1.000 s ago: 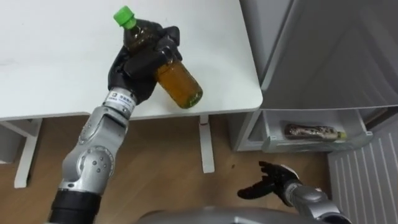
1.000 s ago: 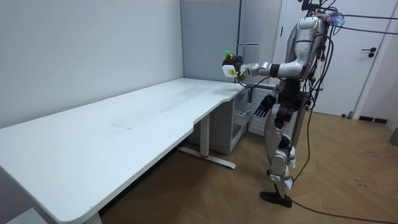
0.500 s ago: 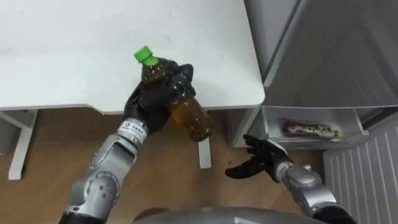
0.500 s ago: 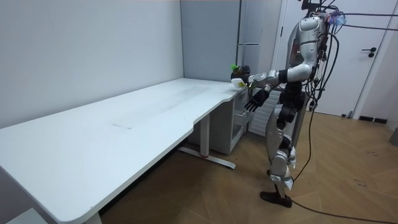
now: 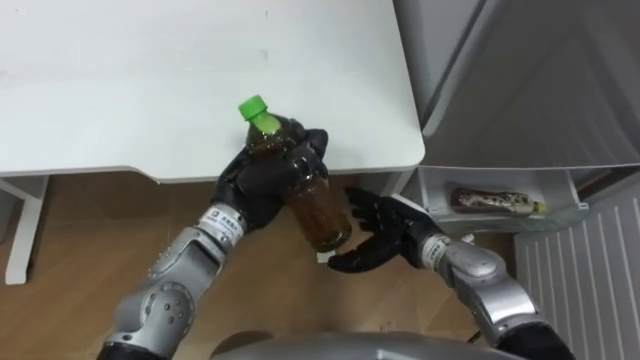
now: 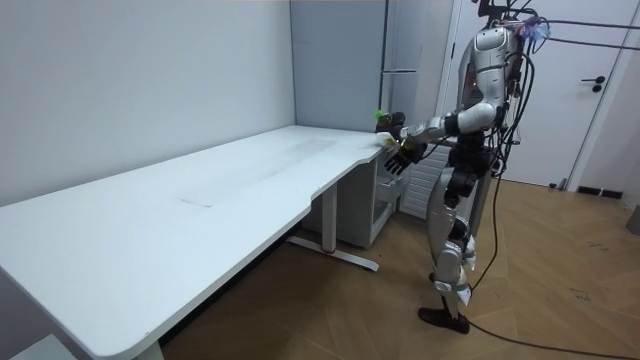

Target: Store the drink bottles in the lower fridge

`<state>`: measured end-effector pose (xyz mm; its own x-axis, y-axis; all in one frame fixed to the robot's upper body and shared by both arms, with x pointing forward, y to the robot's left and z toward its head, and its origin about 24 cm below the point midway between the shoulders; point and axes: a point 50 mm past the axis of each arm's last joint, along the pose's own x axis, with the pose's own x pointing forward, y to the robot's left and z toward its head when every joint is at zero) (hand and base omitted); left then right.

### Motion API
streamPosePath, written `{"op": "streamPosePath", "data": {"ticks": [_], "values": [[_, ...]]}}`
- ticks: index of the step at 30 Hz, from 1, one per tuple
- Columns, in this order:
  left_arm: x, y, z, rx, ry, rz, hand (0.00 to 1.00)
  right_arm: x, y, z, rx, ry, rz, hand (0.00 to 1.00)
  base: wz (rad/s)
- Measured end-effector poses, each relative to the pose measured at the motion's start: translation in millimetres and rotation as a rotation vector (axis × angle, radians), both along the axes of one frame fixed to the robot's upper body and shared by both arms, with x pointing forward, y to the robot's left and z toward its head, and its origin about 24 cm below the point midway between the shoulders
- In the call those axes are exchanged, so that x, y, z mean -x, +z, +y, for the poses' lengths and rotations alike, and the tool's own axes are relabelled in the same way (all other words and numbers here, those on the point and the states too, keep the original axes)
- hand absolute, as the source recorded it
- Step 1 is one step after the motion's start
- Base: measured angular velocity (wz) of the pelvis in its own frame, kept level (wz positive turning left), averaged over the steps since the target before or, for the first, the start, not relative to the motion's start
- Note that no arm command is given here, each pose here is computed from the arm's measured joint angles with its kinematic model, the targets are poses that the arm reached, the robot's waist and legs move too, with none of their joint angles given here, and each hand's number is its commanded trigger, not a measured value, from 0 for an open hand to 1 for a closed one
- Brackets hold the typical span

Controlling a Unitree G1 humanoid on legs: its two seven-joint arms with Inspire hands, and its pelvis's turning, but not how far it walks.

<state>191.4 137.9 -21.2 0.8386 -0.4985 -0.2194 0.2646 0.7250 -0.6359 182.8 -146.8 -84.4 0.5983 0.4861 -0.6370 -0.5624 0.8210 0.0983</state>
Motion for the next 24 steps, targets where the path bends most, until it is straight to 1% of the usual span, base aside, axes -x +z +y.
{"op": "streamPosePath", "data": {"ticks": [2,7,11,15,19,24], "values": [[1.3,-1.6,1.2,-0.052,-0.026,-0.003,1.0,-0.8,4.2,-2.7,-0.005,0.05,-0.006,0.0,0.0],[3.1,-3.5,1.5,-0.122,-0.071,-0.014,1.0,1.7,4.3,-2.5,-0.026,0.104,0.014,0.0,0.0],[3.4,-3.5,1.3,-0.128,-0.081,-0.02,1.0,1.5,6.2,-2.6,-0.039,0.124,0.014,0.0,0.0],[4.2,-3.8,-1.1,-0.131,-0.098,-0.021,1.0,-2.3,13.6,0.8,-0.055,0.152,-0.019,0.0,0.0],[0.0,-0.9,-4.1,-0.155,-0.123,-0.048,1.0,-6.0,23.4,7.4,-0.079,0.191,-0.061,0.0,0.04],[-5.1,2.7,-10.2,-0.183,-0.163,-0.083,1.0,-0.7,25.5,15.5,-0.14,0.222,-0.051,0.0,0.0]]}}
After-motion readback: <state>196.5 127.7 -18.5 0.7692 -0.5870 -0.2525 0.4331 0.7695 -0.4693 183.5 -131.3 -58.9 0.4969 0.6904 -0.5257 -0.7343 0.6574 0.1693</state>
